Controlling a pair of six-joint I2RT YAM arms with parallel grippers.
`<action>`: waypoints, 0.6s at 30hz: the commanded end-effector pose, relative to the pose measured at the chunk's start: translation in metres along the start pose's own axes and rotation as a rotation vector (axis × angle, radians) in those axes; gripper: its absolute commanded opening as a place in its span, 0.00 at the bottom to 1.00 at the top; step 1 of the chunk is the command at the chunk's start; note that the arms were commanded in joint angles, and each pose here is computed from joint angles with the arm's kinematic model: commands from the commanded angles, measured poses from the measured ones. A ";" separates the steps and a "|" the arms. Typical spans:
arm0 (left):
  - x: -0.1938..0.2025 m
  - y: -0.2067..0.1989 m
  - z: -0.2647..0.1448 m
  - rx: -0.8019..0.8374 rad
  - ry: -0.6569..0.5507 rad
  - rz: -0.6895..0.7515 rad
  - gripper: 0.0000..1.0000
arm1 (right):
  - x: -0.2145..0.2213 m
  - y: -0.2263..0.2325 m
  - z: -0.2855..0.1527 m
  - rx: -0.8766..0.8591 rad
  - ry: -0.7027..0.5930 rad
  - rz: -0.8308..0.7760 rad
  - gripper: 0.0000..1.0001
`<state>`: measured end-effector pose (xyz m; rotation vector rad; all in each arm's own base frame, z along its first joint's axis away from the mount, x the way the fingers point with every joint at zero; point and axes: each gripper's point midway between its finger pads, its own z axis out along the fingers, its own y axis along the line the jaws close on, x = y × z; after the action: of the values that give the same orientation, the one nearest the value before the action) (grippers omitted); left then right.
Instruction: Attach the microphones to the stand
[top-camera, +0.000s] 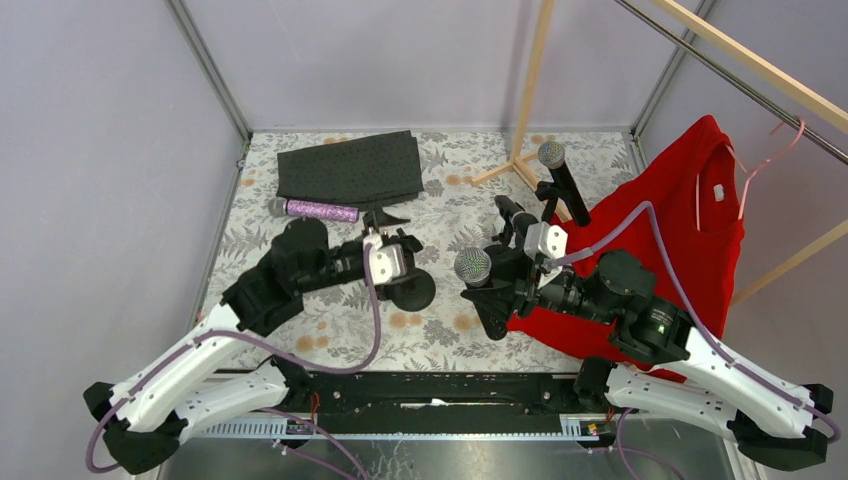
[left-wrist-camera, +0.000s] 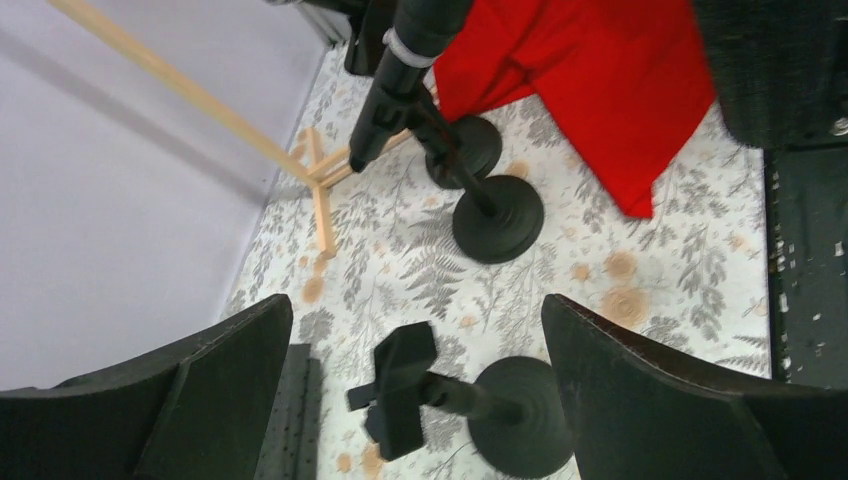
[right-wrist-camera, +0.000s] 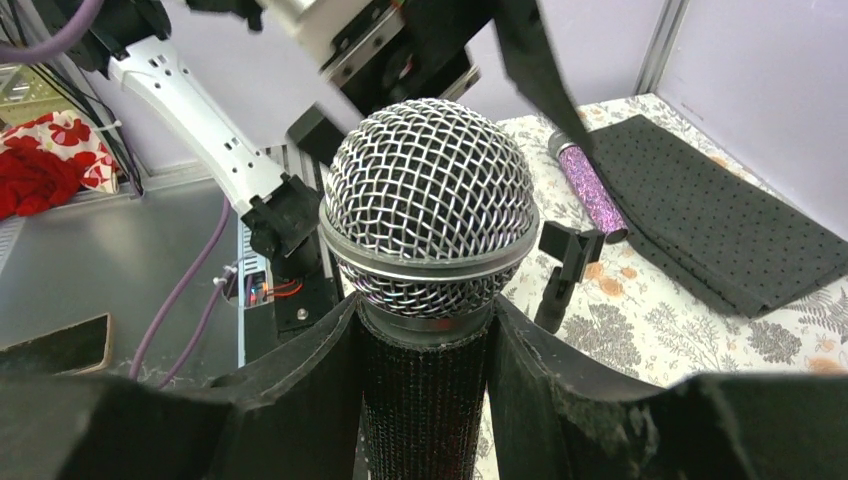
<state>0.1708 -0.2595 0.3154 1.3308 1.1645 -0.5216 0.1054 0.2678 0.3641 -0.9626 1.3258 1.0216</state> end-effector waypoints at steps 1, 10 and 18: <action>-0.008 0.010 -0.001 0.155 -0.019 0.051 0.98 | -0.002 0.003 -0.004 -0.011 -0.024 -0.009 0.01; 0.033 0.027 -0.007 0.345 -0.030 -0.155 0.95 | 0.003 0.002 -0.011 0.004 -0.007 0.004 0.02; 0.052 0.032 0.009 0.390 -0.014 -0.224 0.86 | 0.006 0.001 -0.014 0.014 -0.004 0.014 0.03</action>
<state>0.2223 -0.2366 0.2626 1.5041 1.3638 -0.9123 0.0994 0.2571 0.3454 -0.9811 1.3724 1.0139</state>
